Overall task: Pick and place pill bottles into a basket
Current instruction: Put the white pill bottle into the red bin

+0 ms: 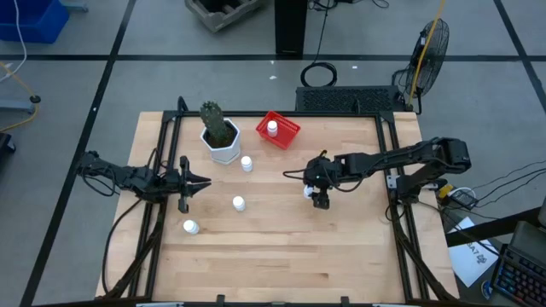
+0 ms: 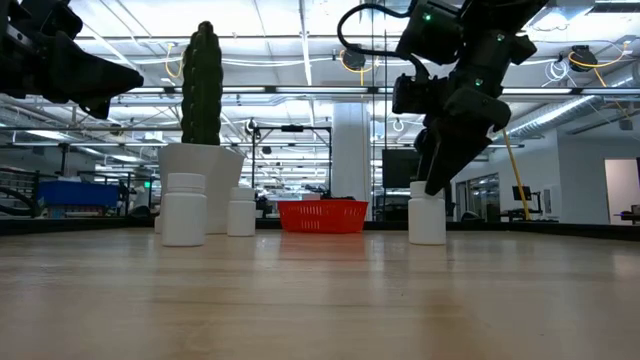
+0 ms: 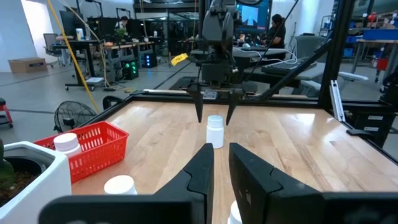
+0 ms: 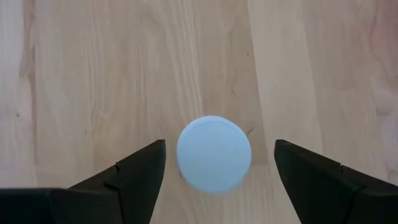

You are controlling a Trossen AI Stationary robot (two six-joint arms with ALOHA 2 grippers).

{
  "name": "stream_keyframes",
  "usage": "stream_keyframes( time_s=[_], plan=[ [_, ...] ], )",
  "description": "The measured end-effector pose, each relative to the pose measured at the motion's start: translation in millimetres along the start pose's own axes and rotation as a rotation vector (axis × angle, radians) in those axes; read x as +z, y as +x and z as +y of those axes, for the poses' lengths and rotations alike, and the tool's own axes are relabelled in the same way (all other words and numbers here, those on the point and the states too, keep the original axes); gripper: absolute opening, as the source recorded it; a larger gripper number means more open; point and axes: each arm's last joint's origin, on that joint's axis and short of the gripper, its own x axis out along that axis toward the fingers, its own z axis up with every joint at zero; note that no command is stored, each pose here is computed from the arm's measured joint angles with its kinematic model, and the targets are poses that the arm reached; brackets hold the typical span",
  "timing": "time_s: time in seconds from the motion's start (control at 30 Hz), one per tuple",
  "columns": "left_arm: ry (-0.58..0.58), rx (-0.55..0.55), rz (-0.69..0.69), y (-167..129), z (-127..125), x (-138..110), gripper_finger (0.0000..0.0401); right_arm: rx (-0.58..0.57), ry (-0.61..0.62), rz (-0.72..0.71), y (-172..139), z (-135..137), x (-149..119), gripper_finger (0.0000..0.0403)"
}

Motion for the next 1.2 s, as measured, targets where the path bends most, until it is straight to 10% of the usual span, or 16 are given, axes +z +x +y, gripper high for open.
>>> stream_keyframes(
  time_s=[0.6,1.2],
  plan=[
    [0.000,0.000,0.000,0.0,0.0,0.0,0.0056,0.000,-0.018,-0.003,0.4,0.0,-0.2,0.0151],
    [0.000,0.000,0.000,0.0,0.0,0.0,0.0056,-0.165,-0.106,-0.265,-10.1,-27.9,25.0,0.0149]
  ],
)
